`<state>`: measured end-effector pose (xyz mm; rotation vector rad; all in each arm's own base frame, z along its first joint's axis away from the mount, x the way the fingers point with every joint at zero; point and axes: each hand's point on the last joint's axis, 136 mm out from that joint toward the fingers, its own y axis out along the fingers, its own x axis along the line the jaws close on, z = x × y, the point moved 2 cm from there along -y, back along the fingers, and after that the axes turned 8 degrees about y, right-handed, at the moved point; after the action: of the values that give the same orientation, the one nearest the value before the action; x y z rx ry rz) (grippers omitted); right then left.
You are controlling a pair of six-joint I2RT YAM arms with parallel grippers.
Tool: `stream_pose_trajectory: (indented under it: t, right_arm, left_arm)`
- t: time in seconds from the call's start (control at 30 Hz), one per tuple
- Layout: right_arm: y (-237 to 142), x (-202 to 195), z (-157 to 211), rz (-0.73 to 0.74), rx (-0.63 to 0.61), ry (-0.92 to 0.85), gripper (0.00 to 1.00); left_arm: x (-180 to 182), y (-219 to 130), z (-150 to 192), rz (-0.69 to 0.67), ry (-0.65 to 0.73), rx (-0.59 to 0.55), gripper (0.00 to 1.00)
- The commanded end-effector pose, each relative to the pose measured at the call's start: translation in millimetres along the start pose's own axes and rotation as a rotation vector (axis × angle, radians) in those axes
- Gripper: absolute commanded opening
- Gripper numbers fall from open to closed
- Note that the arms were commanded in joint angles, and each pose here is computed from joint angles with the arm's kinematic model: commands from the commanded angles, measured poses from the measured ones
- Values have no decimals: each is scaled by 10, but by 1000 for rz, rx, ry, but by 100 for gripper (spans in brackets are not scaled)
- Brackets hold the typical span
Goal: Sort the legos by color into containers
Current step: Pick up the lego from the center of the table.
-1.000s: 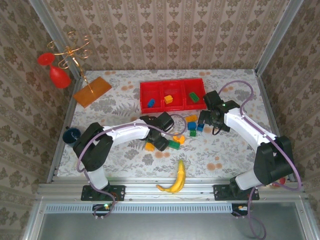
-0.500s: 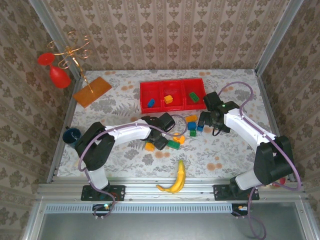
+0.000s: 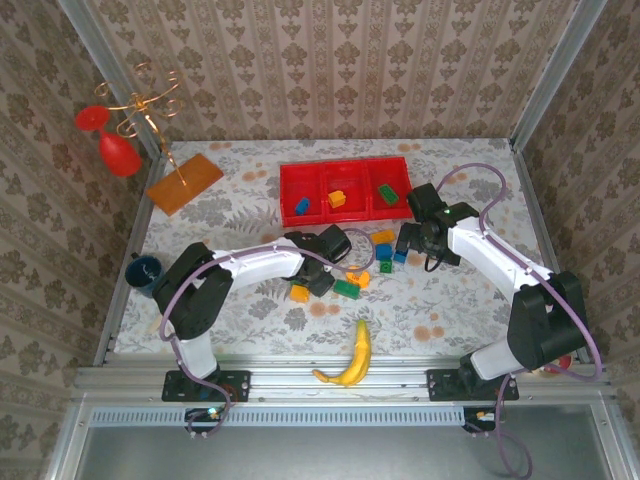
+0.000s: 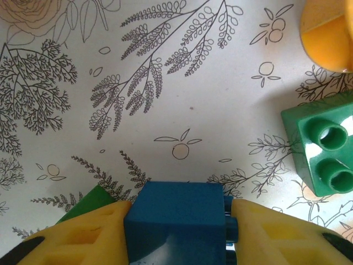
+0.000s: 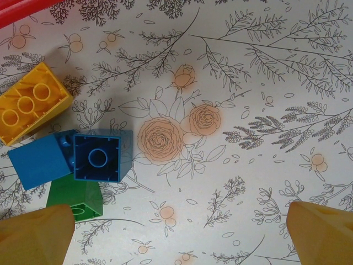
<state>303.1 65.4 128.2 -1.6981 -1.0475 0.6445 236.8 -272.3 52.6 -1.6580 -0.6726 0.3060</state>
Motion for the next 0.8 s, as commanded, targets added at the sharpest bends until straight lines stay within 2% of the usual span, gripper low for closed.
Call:
stream_pose_trajectory:
  t: [0.0, 0.3, 0.77]
  right_arm:
    - [18, -15, 8, 8, -4, 24, 100]
    - [-20, -36, -12, 9, -21, 32, 100]
    - [-88, -40, -53, 2, -42, 38, 100]
  left_arm:
    - [-4, 131, 143, -9, 25, 75, 39]
    - [46, 73, 50, -32, 15, 37, 32]
    - [85, -22, -51, -38, 2, -5, 28]
